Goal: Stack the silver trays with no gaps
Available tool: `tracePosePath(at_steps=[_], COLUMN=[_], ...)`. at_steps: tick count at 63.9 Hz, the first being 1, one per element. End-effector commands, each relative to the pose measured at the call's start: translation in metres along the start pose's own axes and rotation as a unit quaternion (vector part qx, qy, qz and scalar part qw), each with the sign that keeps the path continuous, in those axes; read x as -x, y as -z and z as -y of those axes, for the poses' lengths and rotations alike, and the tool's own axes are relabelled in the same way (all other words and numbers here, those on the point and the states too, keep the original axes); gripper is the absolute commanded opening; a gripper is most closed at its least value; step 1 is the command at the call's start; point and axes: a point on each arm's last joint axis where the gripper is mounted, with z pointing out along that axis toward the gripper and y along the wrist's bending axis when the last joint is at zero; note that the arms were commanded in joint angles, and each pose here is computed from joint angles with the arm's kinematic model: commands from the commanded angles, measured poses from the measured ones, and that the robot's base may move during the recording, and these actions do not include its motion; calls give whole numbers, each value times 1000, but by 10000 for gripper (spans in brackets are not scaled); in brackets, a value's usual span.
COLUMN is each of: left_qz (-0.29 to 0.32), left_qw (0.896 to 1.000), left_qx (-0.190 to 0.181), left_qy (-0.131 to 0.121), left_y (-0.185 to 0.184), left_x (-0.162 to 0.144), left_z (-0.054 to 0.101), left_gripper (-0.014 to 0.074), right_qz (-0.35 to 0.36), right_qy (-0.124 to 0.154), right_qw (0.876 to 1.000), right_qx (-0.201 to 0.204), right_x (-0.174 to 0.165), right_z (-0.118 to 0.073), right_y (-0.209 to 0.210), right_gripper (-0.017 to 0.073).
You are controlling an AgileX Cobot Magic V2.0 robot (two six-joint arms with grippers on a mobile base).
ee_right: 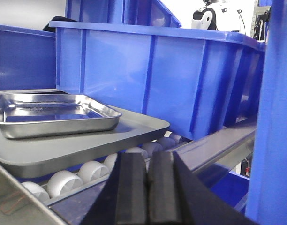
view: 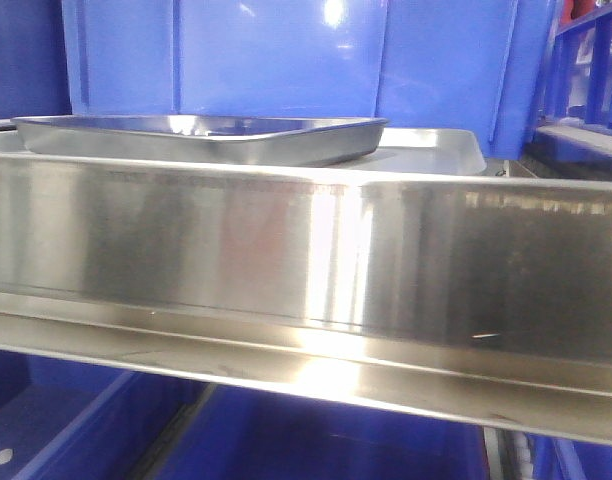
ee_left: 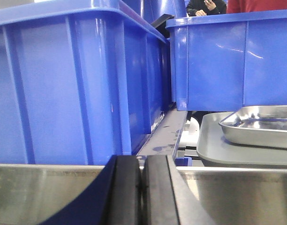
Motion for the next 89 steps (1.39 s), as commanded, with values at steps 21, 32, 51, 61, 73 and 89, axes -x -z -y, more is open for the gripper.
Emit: tracePosePath(at_steps=[21, 32, 51, 61, 73, 89], left_qz=[9, 9, 9, 9, 9, 9], left_qw=[1000, 1000, 1000, 1000, 1000, 1000], left_qx=[-1, -1, -1, -1, -1, -1], left_qy=[3, 3, 3, 3, 3, 3], left_y=[0, 0, 0, 0, 0, 0], left_x=[2, 2, 2, 2, 2, 2], left_z=[0, 0, 0, 0, 0, 0], left_gripper=[1, 1, 1, 1, 1, 1], right_qz=[15, 15, 15, 15, 16, 16], right_qy=[3, 3, 3, 3, 5, 6], right_qw=[1000, 1000, 1000, 1000, 1000, 999], right_qx=[-3, -3, -3, -3, -20, -30], right_x=[2, 2, 2, 2, 3, 3], right_z=[0, 0, 0, 0, 2, 3], right_y=[0, 0, 0, 0, 0, 0], right_gripper=[-78, -78, -78, -78, -78, -78])
